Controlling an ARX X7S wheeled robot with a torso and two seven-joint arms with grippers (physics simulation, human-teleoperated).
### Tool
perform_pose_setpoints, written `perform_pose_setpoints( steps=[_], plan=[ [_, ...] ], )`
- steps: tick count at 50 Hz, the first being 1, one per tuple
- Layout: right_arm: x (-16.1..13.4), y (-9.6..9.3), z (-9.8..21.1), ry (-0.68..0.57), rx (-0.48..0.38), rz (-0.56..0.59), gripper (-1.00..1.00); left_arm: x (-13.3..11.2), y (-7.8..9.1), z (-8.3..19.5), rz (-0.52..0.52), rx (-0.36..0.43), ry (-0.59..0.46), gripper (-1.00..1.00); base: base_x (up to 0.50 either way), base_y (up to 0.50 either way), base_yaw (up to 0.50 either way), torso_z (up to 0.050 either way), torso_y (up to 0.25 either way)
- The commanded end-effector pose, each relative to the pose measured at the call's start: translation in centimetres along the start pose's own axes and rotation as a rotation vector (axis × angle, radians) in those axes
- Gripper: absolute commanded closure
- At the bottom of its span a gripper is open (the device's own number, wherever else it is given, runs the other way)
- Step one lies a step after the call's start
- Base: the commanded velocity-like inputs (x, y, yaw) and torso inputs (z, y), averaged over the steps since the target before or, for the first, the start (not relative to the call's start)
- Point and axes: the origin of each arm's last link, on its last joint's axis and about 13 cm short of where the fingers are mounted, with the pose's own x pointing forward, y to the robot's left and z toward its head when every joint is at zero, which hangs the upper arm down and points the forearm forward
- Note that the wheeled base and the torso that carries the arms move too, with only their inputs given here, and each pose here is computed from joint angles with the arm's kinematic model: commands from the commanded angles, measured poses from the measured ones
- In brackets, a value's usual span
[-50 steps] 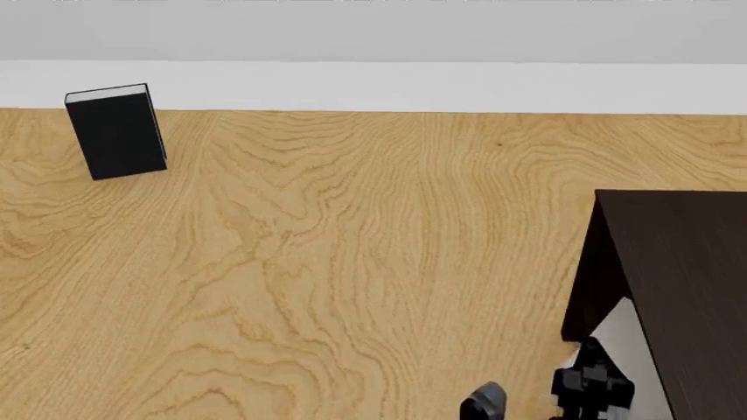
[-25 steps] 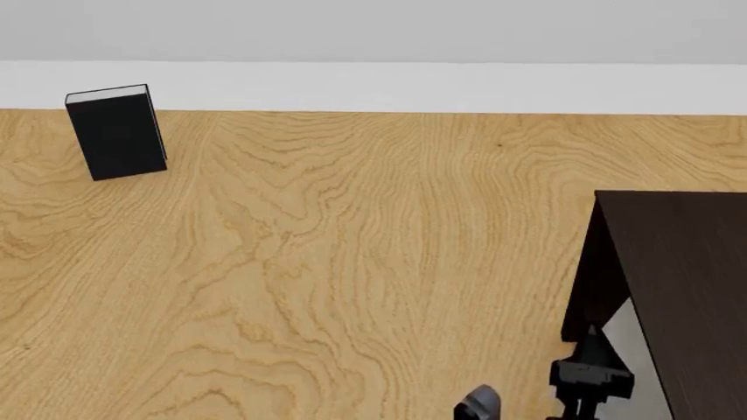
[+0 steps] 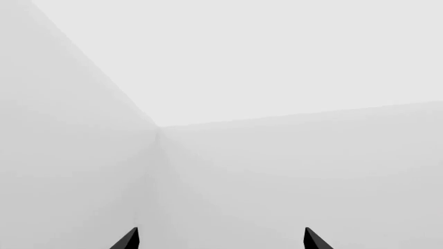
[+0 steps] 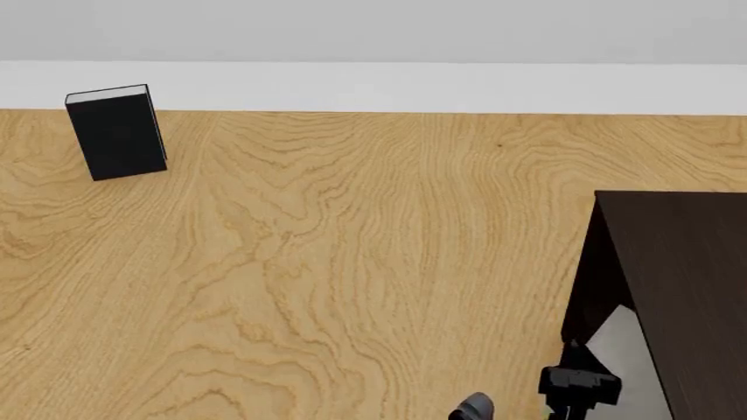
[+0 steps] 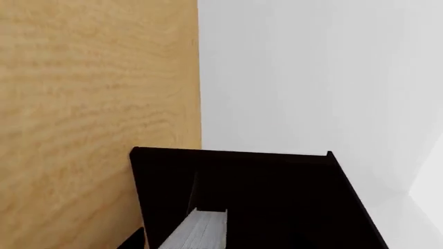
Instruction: Pick up the book on the right and place it on the cabinet shelf.
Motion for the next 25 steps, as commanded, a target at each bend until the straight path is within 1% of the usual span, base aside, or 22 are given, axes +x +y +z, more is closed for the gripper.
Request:
perform_pose_setpoints(
  steps=[1, 7, 13, 18, 19, 25],
  plan=[
    [-1.1, 0.9, -0.8, -0.063, 0.01, 0.026, -1.0, -0.1, 0.1, 0.1, 0.003, 0.001, 0.0, -1.0, 0.0, 0.0, 0.0, 0.0, 0.0],
    [-1.6, 1.0, -1.2, -0.086, 0.004, 0.015, -1.0, -0.1, 0.1, 0.0, 0.005, 0.0, 0.001, -1.0, 0.0, 0.0, 0.0, 0.0, 0.0],
    [-1.7, 0.6, -1.0, -0.105, 0.002, 0.003, -1.0, -0.2, 0.2, 0.0, 0.008, 0.0, 0.002, -1.0, 0.0, 0.0, 0.0, 0.0, 0.0],
    [-1.2, -0.5, 0.2, -0.135, -0.001, -0.02, -1.0, -0.3, 0.3, 0.1, 0.009, 0.0, 0.001, -1.0, 0.0, 0.0, 0.0, 0.0, 0.0],
    [-1.4, -0.5, 0.0, -0.139, -0.001, -0.025, -1.0, -0.3, 0.3, 0.1, 0.009, 0.0, 0.001, -1.0, 0.0, 0.0, 0.0, 0.0, 0.0],
    [-1.1, -1.9, 0.8, -0.198, 0.002, -0.088, -1.0, -0.3, 0.3, 0.0, 0.01, 0.0, 0.001, -1.0, 0.0, 0.0, 0.0, 0.0, 0.0]
  ],
)
